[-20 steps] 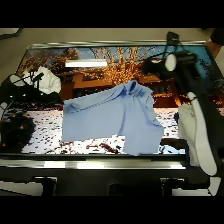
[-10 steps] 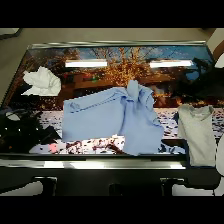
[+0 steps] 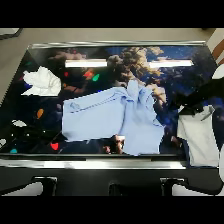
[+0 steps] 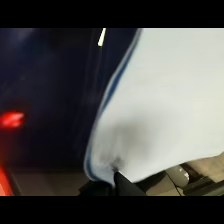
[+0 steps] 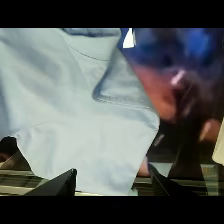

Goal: Fold the shirts.

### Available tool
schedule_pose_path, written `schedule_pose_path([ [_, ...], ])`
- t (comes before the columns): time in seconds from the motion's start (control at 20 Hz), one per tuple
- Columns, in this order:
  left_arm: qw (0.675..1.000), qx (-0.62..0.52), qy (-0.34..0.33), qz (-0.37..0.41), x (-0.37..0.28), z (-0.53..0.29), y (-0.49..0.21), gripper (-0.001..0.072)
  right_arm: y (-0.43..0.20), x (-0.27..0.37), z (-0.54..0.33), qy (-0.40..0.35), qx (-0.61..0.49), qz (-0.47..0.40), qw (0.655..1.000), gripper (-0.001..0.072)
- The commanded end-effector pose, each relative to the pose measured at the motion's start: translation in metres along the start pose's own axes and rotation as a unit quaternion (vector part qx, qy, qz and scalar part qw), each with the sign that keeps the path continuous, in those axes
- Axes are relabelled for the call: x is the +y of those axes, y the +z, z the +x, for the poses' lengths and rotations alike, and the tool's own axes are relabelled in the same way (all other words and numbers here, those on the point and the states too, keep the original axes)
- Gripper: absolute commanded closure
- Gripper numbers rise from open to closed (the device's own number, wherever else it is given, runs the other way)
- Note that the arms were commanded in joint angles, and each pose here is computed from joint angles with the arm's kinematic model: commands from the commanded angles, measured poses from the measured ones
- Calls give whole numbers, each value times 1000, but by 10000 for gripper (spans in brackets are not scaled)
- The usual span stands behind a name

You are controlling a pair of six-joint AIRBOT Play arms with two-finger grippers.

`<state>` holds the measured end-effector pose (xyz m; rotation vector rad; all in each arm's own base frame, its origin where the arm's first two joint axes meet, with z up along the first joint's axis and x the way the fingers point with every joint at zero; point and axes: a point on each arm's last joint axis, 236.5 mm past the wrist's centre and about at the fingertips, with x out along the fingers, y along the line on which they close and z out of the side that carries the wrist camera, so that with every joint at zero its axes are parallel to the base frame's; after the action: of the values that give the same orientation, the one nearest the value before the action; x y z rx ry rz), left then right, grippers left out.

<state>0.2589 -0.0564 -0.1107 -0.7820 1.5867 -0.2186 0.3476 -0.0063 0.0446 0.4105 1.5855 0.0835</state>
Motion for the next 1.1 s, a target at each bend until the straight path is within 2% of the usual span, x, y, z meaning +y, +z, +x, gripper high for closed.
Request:
schedule_pose_path([
  [0.0, 1000, -15, 12, 5, 2, 5, 6, 670, -29, -3, 43, 22, 11, 22, 999, 179],
  [0.15, 1000, -15, 12, 6, 2, 5, 6, 671, -43, -2, 86, 52, 15, 39, 998, 154],
  [0.3, 1000, -4, 8, 14, -2, 3, 0, 670, -38, -6, 116, 65, 4, 57, 996, 160],
  [0.45, 1000, -4, 5, 26, -7, -2, -3, 670, -28, -21, 123, 38, -13, 28, 999, 180],
  [0.5, 1000, -7, 5, 28, -7, -3, -2, 670, -29, -27, 124, 26, -12, 23, 999, 229],
  [0.65, 1000, -8, 5, 28, -8, -4, -2, 670, -30, -43, 124, -9, -11, 11, 1000, 235],
  [0.9, 1000, -2, 3, 29, -9, -4, -5, 670, -31, -36, 139, 17, 9, 32, 999, 239],
  [1.05, 1000, 2, 1, 29, -10, -4, -7, 670, -23, -25, 151, 49, 7, 55, 997, 404],
])
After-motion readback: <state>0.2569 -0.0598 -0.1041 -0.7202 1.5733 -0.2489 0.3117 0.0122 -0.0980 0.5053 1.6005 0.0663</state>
